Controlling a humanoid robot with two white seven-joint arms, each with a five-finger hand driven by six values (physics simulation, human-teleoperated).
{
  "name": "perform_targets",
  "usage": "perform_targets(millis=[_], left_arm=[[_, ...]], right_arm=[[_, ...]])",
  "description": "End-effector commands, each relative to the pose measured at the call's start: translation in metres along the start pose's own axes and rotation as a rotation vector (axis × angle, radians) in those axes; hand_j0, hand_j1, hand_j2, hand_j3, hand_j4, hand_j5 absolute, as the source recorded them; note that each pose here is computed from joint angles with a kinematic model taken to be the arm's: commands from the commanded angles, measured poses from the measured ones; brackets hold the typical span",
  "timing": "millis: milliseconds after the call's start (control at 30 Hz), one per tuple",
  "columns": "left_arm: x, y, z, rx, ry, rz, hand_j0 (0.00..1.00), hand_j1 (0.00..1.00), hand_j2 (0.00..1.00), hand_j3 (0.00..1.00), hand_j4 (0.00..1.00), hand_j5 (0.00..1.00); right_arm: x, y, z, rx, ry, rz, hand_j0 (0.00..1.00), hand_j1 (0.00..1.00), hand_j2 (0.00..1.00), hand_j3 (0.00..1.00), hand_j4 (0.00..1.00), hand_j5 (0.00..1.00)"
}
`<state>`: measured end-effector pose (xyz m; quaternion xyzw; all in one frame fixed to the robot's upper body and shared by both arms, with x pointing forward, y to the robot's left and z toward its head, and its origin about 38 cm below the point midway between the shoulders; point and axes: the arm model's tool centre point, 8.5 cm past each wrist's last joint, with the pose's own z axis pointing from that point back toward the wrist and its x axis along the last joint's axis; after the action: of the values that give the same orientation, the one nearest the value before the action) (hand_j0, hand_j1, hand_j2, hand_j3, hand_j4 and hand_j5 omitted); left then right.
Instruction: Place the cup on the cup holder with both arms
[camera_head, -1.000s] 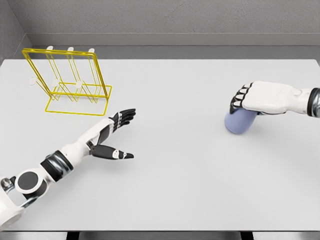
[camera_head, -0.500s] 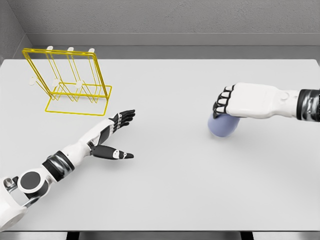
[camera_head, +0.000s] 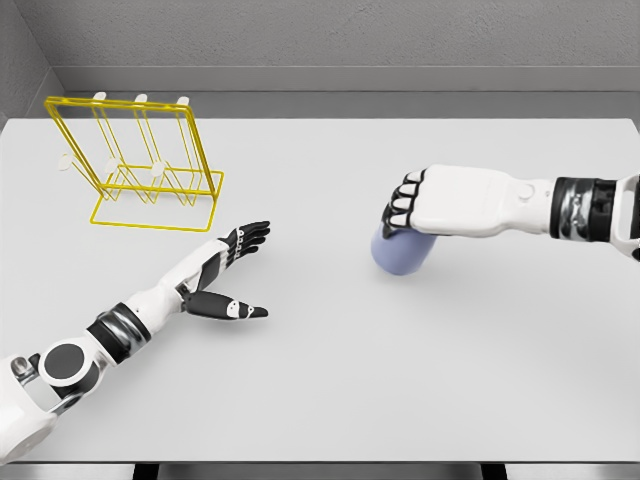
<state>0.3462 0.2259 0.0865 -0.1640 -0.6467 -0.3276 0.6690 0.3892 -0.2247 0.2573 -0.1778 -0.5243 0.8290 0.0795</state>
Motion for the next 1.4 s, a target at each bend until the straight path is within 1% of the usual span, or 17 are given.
perform_targets(millis=[0,67,100,167,233,433,533,633,933,1067,1133,1200,1300,1367], left_arm=[[0.0,0.0,0.0,0.0,0.001,0.001,1.0,1.0,1.0,1.0,1.0,1.0],[0.0,0.001,0.0,0.001,0.001,0.0,1.0,1.0,1.0,1.0,1.0,1.0],[-0.001,0.001,0.0,0.003,0.003,0.0,1.0,1.0,1.0,1.0,1.0,1.0],[-0.002,0.001,0.0,0.004,0.004,-0.001,1.0,1.0,1.0,1.0,1.0,1.0],[-0.002,0.001,0.0,0.004,0.005,-0.001,1.0,1.0,1.0,1.0,1.0,1.0],[-0.002,0.001,0.001,0.004,0.004,0.0,1.0,1.0,1.0,1.0,1.0,1.0],[-0.002,0.002,0.0,0.005,0.004,-0.001,1.0,1.0,1.0,1.0,1.0,1.0],[-0.001,0.002,0.0,0.005,0.003,-0.002,1.0,1.0,1.0,1.0,1.0,1.0],[-0.002,0.003,0.0,0.007,0.006,-0.002,1.0,1.0,1.0,1.0,1.0,1.0],[-0.002,0.003,0.001,0.008,0.006,-0.002,1.0,1.0,1.0,1.0,1.0,1.0],[-0.003,0.002,0.001,0.007,0.007,-0.001,1.0,1.0,1.0,1.0,1.0,1.0],[-0.003,0.002,0.001,0.007,0.007,-0.001,1.0,1.0,1.0,1.0,1.0,1.0],[-0.003,0.002,0.001,0.007,0.007,-0.001,1.0,1.0,1.0,1.0,1.0,1.0],[-0.002,0.003,0.0,0.007,0.006,-0.002,1.0,1.0,1.0,1.0,1.0,1.0]], right_arm=[[0.003,-0.002,-0.006,-0.012,-0.013,-0.007,0.6,0.6,0.6,0.6,0.6,0.6],[0.005,-0.003,-0.011,-0.017,-0.022,-0.008,0.6,0.6,0.6,0.6,0.6,0.6],[0.009,-0.002,-0.017,-0.012,-0.04,-0.013,0.6,0.6,0.6,0.6,0.6,0.6],[0.012,-0.004,-0.023,-0.016,-0.055,-0.008,0.6,0.6,0.6,0.6,0.6,0.6],[0.013,-0.004,-0.025,-0.018,-0.061,-0.008,0.6,0.6,0.6,0.6,0.6,0.6],[0.02,-0.011,-0.04,-0.05,-0.088,-0.003,0.6,0.6,0.6,0.6,0.6,0.6],[0.029,-0.008,-0.053,-0.032,-0.122,-0.007,0.6,0.6,0.6,0.6,0.6,0.6],[0.034,-0.01,-0.062,-0.038,-0.138,0.005,0.6,0.6,0.6,0.6,0.6,0.6],[0.04,-0.011,-0.077,-0.027,-0.14,0.052,0.61,0.61,0.61,0.61,0.61,0.61],[0.039,-0.011,-0.078,-0.023,-0.137,0.055,0.61,0.61,0.61,0.61,0.61,0.61],[0.039,-0.011,-0.078,-0.025,-0.137,0.055,0.64,0.64,0.64,0.64,0.64,0.64],[0.04,-0.01,-0.079,-0.023,-0.14,0.053,0.65,0.65,0.65,0.65,0.65,0.65],[0.046,-0.005,-0.083,-0.007,-0.157,0.055,0.65,0.65,0.65,0.65,0.65,0.65],[0.044,-0.002,-0.084,0.001,-0.152,0.052,0.65,0.65,0.65,0.65,0.65,0.65]])
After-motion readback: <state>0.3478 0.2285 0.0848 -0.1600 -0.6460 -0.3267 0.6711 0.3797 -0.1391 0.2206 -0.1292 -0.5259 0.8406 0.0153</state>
